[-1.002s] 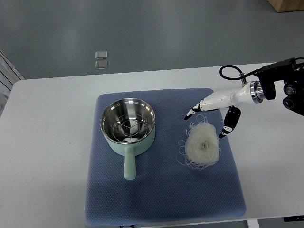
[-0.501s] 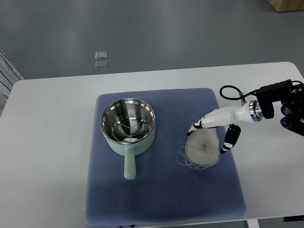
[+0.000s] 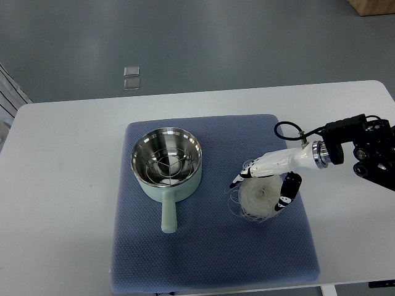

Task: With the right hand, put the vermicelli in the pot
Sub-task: 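Lower the right hand onto the vermicelli and close fingers around it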

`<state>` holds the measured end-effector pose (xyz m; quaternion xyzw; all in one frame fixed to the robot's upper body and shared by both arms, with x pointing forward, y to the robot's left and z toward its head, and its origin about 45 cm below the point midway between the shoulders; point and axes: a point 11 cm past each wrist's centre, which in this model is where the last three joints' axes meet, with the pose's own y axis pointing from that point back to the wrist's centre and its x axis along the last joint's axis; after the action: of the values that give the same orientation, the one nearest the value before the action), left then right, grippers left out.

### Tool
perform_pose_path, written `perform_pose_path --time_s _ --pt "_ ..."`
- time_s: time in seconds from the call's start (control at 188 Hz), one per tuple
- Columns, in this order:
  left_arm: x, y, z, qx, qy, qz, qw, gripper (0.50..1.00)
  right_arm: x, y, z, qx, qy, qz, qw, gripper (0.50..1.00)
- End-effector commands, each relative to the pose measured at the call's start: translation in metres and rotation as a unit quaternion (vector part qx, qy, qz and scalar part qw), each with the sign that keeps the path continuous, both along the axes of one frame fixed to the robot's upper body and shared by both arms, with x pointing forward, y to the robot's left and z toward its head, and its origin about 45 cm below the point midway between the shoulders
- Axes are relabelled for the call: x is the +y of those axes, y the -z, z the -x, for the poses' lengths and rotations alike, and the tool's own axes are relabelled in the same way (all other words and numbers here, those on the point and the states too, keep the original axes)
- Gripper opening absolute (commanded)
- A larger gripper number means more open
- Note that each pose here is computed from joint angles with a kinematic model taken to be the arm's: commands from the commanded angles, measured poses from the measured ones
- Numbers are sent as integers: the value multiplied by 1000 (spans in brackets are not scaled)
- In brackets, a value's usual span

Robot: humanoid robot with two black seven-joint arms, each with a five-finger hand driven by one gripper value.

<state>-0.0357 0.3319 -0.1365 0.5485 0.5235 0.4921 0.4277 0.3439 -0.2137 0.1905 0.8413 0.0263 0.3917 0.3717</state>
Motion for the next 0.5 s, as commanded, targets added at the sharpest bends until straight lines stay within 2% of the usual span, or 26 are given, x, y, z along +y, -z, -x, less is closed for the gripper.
perform_pose_path --time_s 0.0,0.203,0.32,0.416,0.496 --pt "0 0 0 0 0 -1 1000 1000 -2 2 -1 0 3 4 1000 866" --pt "0 0 0 0 0 0 1000 1000 -5 8 1 3 8 7 1000 858" --pt "0 0 0 0 0 0 1000 1000 -5 8 1 3 8 8 1000 780" --pt "0 0 0 0 0 0 1000 1000 -5 7 1 3 8 7 1000 642" --pt "0 0 0 0 0 0 1000 1000 -5 6 1 3 7 4 1000 586"
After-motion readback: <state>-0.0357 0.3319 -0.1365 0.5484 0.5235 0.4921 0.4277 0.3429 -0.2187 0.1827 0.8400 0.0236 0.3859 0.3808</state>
